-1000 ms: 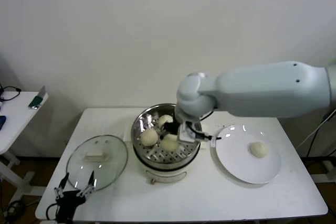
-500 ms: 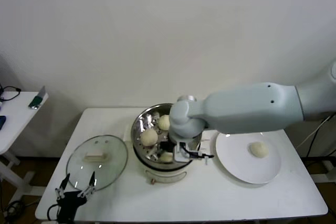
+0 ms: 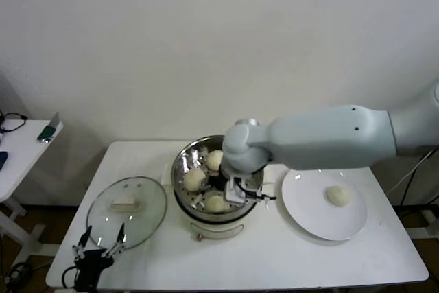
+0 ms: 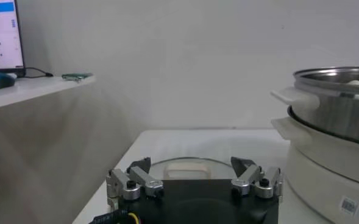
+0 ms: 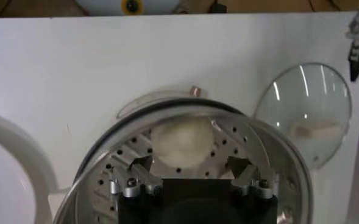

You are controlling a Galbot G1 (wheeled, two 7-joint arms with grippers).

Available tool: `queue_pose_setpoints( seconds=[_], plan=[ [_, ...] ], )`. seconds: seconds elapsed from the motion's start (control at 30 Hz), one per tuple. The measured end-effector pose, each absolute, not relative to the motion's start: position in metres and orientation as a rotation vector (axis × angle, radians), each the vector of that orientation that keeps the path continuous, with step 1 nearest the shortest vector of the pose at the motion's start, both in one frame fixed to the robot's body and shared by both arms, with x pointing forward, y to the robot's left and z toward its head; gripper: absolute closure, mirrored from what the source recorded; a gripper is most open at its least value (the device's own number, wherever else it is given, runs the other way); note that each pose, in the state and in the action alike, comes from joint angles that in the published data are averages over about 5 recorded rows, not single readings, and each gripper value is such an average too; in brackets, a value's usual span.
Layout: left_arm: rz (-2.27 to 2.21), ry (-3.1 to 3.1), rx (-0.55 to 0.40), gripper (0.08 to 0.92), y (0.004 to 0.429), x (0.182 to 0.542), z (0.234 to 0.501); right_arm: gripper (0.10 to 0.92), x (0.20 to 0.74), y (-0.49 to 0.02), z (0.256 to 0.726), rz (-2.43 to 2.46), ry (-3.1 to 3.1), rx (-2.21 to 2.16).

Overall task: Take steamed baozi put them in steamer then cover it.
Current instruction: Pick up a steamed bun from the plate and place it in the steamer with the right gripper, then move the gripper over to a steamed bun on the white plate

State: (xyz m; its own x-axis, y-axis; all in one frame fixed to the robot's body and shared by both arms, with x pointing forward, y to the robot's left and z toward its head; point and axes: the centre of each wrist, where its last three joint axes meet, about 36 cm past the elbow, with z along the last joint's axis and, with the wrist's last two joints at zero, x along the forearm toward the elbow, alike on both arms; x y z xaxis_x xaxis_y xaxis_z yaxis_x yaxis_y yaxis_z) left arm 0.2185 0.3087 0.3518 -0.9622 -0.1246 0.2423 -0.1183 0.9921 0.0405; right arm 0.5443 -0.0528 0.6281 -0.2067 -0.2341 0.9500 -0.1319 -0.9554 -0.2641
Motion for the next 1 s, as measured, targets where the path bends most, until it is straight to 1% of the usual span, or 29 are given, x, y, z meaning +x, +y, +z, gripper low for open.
queue_pose_setpoints(
  seconds=[0.13,0.23,0.37,0.5,0.63,0.77,0.87,1.0],
  plan=[
    [-0.037,-2.893,0.175,0.177,0.308,0.220,0.353,0.200,0.567,-0.071,0.654,-2.390,0.558,-1.944],
    [-0.038,-2.897,0.172,0.177,0.308,0.221,0.354,0.200,0.588,-0.096,0.676,-2.441,0.694,-1.967],
    [-0.042,-2.901,0.169,0.177,0.309,0.223,0.355,0.200,0.614,-0.144,0.702,-2.517,0.948,-2.010],
    [-0.041,-2.902,0.166,0.177,0.309,0.225,0.355,0.200,0.629,-0.204,0.709,-2.564,1.242,-2.052],
    [-0.037,-2.901,0.164,0.177,0.309,0.227,0.354,0.200,0.634,-0.266,0.699,-2.572,1.555,-2.072],
    [-0.036,-2.900,0.159,0.177,0.308,0.228,0.353,0.200,0.632,-0.323,0.674,-2.546,1.845,-2.085],
    [-0.038,-2.897,0.159,0.177,0.309,0.229,0.352,0.200,0.628,-0.357,0.651,-2.514,2.017,-2.096],
    [-0.040,-2.891,0.163,0.177,0.309,0.228,0.350,0.200,0.623,-0.391,0.618,-2.472,2.184,-2.112]
  ],
)
